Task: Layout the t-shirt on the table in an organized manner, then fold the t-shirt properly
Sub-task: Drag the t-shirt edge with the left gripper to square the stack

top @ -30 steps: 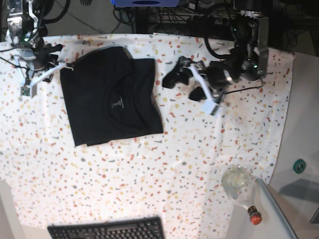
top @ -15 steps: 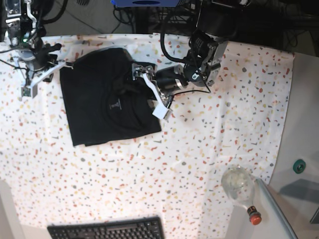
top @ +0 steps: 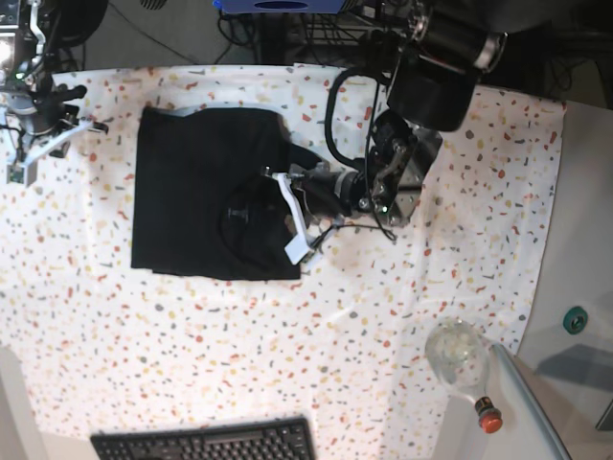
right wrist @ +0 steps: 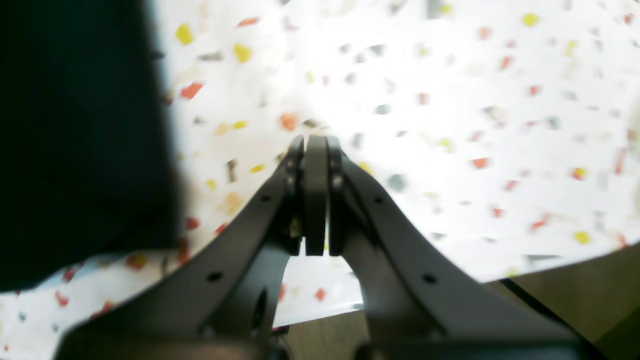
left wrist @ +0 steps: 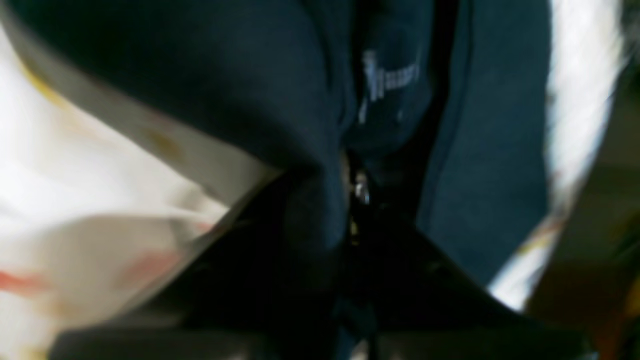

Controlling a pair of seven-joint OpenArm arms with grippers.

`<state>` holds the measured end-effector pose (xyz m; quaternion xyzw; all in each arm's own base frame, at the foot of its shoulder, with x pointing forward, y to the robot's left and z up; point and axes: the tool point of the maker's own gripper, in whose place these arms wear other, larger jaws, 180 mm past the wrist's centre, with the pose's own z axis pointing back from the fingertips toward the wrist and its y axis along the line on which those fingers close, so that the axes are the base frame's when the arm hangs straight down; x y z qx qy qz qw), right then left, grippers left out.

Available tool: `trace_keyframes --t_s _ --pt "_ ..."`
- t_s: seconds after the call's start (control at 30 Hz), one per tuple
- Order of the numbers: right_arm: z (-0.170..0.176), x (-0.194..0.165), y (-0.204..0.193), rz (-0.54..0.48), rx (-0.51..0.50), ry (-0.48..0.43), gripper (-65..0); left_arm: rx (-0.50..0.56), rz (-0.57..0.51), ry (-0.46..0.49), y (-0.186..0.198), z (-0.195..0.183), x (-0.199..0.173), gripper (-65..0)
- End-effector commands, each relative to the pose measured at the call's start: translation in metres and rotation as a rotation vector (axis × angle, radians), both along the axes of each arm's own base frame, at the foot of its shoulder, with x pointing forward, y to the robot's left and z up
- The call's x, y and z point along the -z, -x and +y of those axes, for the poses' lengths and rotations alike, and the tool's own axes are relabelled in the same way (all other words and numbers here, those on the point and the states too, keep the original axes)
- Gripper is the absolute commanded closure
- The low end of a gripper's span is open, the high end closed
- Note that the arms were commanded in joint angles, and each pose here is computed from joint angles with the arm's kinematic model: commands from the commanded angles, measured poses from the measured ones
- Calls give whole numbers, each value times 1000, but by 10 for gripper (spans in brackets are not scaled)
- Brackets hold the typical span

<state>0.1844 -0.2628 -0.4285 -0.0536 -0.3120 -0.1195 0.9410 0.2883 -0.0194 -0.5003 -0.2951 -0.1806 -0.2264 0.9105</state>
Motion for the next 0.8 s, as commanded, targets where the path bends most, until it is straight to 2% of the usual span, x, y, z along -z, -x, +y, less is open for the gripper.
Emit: trace_keyframes --t_s 0.0,0.07,0.17,0.3,0.37,0.5,0.6,0.77 --pt "-12 -11 -6 -38 7 31 0 55 -19 -134 -7 17 6 0" --pt "-19 -13 -5 -43 25 41 0 191 -89 -255 -16 30 3 0" --pt "-21 -14 -5 -44 30 44 0 487 -218 -434 -19 36 -2 0" --pt "-20 -14 -7 -48 28 43 0 832 -363 -604 -20 27 -8 0" --pt "-19 -15 -8 -49 25 41 0 934 -465 -662 -28 20 -11 0" --pt "-24 -5 -14 -35 43 33 0 998 -624 -647 -41 -10 -22 0" --pt "-31 5 -19 -17 71 26 0 1032 -714 -609 -42 -46 -33 0" --pt "-29 13 -17 1 76 14 0 1052 -799 -501 -33 -94 -49 0"
